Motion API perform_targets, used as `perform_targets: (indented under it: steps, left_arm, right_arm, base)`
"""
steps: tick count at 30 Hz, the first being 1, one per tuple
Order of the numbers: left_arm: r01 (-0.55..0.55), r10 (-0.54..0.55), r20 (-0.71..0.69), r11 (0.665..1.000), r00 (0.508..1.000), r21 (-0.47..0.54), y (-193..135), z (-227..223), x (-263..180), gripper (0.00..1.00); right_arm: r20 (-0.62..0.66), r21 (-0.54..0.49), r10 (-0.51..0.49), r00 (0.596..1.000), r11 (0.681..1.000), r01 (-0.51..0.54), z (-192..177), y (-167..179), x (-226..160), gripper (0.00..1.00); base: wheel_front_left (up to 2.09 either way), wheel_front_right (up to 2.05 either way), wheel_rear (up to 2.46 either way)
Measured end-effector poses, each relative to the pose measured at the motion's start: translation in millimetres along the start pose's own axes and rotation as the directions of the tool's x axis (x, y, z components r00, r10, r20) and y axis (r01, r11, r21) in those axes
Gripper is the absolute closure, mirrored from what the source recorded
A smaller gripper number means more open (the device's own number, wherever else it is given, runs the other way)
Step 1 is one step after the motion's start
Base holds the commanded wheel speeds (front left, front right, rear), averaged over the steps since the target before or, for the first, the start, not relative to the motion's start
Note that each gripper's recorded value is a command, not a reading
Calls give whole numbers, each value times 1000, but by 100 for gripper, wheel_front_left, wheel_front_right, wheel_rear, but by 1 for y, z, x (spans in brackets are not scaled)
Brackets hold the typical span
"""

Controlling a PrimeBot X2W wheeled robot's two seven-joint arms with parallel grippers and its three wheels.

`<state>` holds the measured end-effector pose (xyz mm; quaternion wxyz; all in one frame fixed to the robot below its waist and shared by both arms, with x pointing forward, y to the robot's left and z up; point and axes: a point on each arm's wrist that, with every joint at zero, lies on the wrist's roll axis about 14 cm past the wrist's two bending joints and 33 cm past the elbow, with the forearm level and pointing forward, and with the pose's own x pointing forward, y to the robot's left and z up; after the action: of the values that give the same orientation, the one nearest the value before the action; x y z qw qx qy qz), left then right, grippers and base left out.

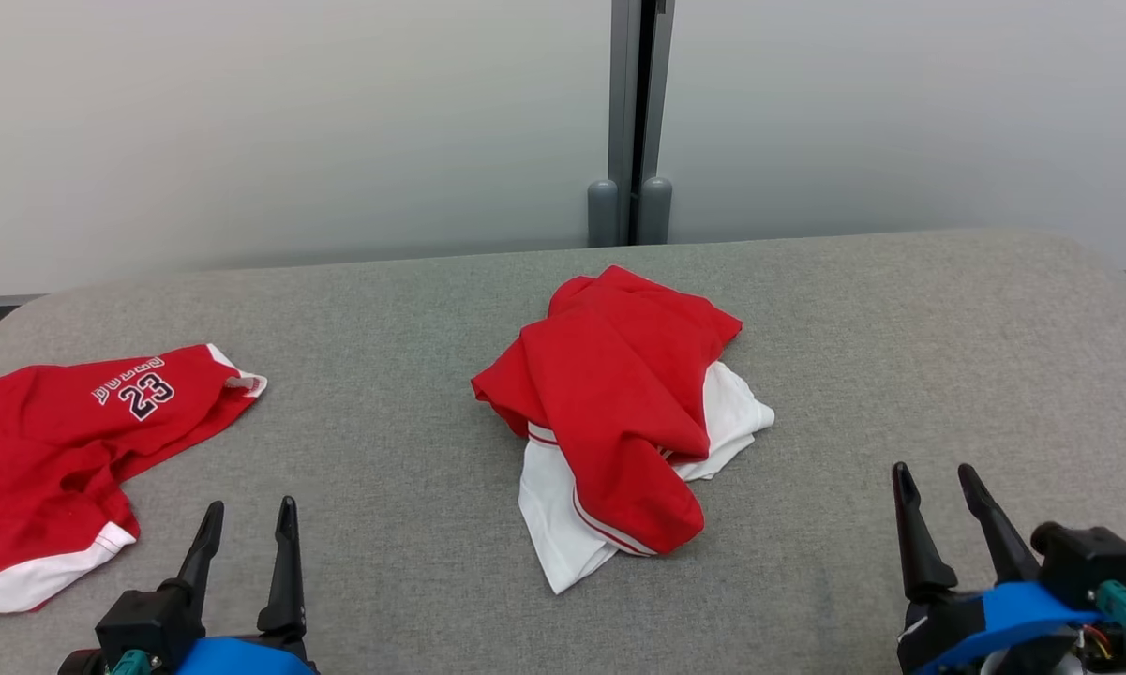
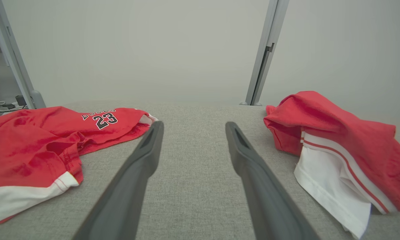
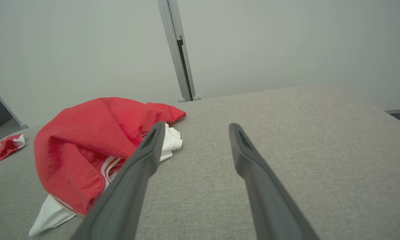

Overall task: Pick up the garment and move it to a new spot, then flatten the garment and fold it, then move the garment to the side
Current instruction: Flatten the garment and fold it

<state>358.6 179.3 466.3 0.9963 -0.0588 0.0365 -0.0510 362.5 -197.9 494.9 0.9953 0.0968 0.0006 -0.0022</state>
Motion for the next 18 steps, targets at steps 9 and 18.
perform_targets:
  steps: [9,18]
  left_arm:
    - [21,-21,7,1000,1000,-5,-7,3,16,0]
    - [32,-32,7,999,999,-5,-8,4,35,0]
  right_arm:
    - [-218,18,60,974,998,-57,-16,21,50,0]
    - [-475,-21,66,877,996,-87,-74,34,102,0]
  base:
    - [0,0,0]
    - [0,0,0]
